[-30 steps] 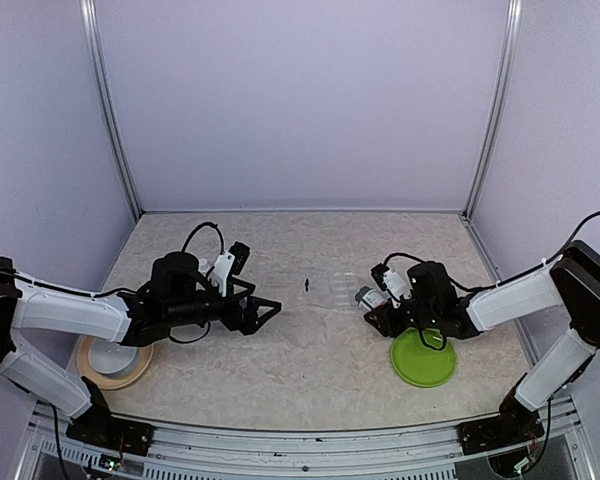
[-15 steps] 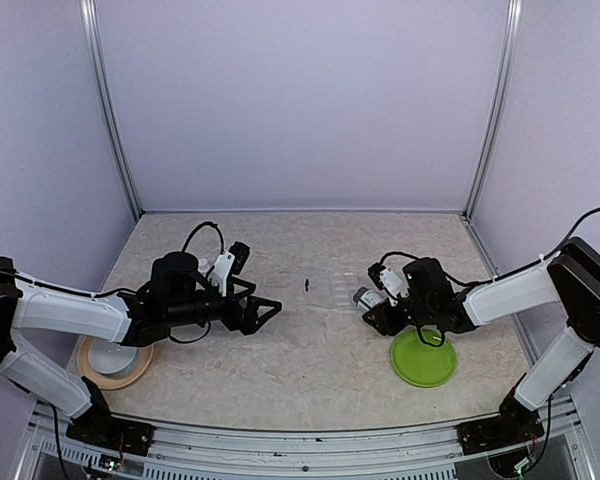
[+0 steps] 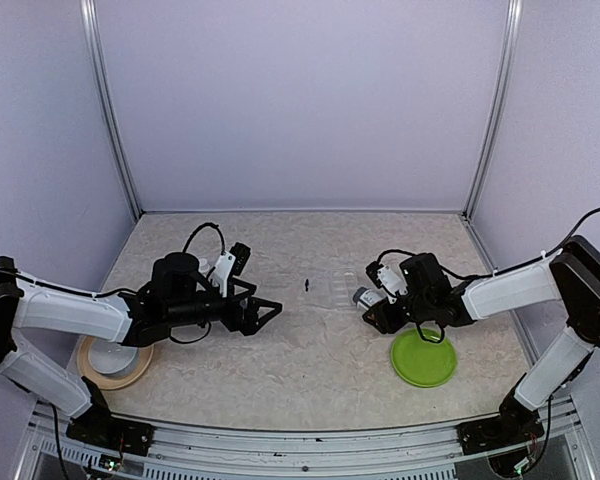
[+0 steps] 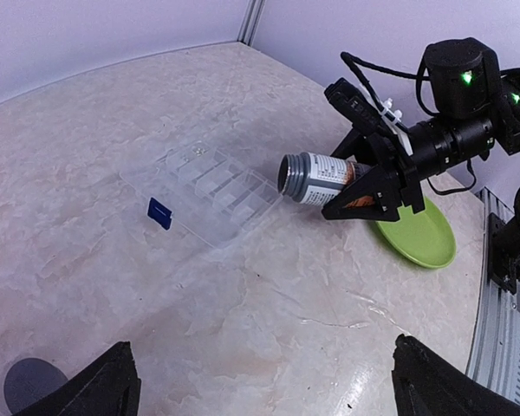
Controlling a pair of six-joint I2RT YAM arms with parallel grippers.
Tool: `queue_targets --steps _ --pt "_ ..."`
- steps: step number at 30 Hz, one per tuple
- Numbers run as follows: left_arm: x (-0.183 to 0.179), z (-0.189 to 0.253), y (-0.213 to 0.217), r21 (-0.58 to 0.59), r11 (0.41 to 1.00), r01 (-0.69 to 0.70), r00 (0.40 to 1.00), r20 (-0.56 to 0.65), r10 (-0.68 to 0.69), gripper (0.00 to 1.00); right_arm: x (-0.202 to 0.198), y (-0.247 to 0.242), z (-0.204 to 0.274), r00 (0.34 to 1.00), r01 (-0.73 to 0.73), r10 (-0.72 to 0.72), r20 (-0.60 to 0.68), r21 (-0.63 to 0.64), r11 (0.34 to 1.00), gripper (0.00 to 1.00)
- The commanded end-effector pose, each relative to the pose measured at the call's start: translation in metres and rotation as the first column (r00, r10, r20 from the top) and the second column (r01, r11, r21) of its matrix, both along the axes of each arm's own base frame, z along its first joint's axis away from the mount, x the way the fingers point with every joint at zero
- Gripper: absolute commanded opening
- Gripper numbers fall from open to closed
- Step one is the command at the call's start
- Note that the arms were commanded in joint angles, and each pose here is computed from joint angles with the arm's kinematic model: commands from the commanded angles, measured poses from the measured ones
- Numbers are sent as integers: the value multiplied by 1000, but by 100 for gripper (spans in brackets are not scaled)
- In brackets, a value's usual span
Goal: Sort the pills into containers
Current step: Pour the pill into the compartment of the pill container.
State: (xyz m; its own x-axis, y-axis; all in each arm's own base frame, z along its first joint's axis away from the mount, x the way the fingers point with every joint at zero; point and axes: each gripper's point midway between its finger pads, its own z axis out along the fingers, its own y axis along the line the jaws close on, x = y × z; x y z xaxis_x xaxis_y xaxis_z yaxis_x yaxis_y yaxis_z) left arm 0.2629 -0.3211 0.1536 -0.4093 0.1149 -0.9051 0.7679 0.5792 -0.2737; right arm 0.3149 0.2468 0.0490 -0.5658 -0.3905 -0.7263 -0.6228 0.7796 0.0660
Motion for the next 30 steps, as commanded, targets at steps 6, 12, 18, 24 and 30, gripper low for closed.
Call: queue_targets --steps 6,12,18,24,30 --pt "1 -2 -1 -9 1000 9 1000 1 -9 99 2 0 3 1000 -10 9 -30 -17 1000 0" --pt "1 -1 -1 -12 1000 11 1000 2 -11 99 2 -1 0 999 -10 8 -47 -30 999 0" --pt "0 -2 -1 -10 1000 13 1000 0 -13 99 2 1 0 998 -12 10 -58 -34 999 0" --pt "0 -2 -2 -11 1000 15 1000 2 -15 99 3 1 2 998 -13 10 -66 -43 999 0" --pt "1 -2 -2 -12 1000 16 1000 0 -16 99 5 1 6 998 -11 8 -69 -50 999 0"
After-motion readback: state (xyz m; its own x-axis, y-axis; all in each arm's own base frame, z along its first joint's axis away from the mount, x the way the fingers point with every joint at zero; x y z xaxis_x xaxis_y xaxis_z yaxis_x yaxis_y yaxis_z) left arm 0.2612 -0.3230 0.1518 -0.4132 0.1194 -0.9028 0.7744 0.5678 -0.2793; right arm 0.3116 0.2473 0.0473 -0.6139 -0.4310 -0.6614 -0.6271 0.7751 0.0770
